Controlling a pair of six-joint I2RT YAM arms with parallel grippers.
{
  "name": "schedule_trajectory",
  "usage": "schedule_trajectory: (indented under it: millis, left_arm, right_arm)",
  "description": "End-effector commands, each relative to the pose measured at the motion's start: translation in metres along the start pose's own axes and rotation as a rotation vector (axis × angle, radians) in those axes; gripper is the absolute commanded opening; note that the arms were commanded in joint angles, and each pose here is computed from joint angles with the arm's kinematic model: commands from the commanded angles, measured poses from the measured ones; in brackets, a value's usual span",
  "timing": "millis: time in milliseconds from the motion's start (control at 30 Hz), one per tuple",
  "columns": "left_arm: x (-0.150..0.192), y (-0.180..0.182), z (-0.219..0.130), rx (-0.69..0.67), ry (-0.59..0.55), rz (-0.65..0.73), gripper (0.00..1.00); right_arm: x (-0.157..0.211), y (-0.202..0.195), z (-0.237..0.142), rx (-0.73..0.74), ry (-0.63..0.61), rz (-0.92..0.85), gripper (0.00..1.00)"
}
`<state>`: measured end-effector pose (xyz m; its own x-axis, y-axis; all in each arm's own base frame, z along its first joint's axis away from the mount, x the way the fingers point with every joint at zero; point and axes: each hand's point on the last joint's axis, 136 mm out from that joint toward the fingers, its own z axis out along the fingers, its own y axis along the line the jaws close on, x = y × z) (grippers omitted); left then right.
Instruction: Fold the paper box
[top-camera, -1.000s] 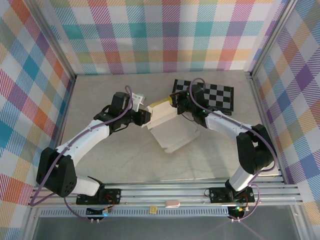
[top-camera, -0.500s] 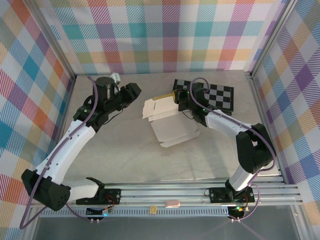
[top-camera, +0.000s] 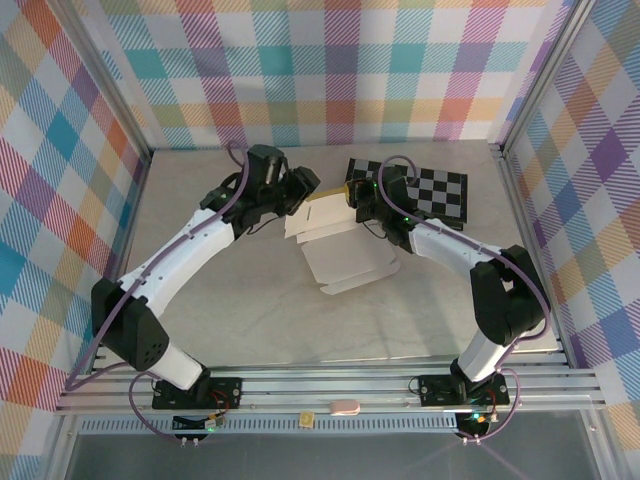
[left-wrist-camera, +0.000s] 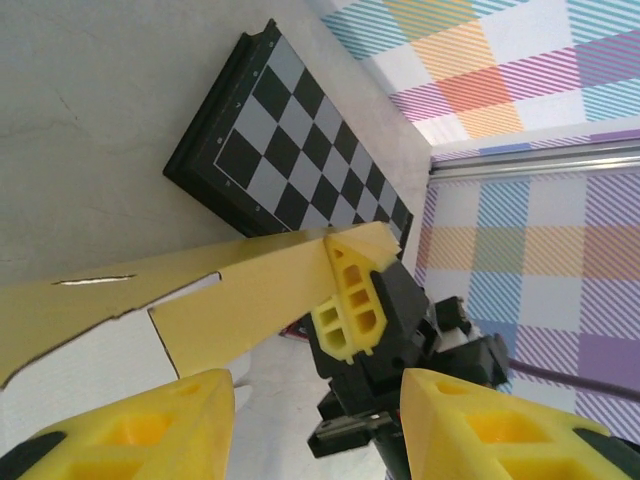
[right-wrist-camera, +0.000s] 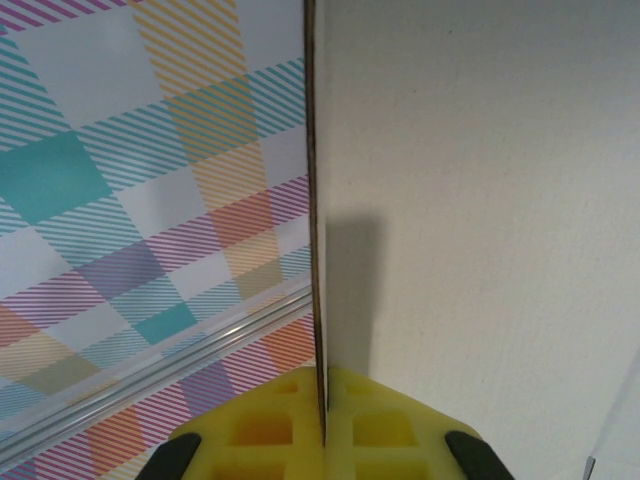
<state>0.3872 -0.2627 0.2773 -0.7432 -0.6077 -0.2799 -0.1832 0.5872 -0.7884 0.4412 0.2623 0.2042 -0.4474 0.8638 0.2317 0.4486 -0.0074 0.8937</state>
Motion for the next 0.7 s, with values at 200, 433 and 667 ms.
schedule_trajectory:
  millis: [200, 433, 667]
  left_arm:
    - [0.005, -0.008, 0.017, 0.020, 0.016, 0.024, 0.47]
    - [0.011, 0.000, 0.027, 0.002, 0.035, 0.027, 0.47]
    - [0.016, -0.007, 0.038, 0.027, 0.048, 0.006, 0.47]
  right_arm:
    - [0.005, 0.017, 0.001, -0.039, 0.001, 0.012, 0.00]
    - [0.006, 0.020, 0.002, -0.041, 0.007, 0.016, 0.00]
    - [0.006, 0.020, 0.002, -0.043, 0.003, 0.025, 0.00]
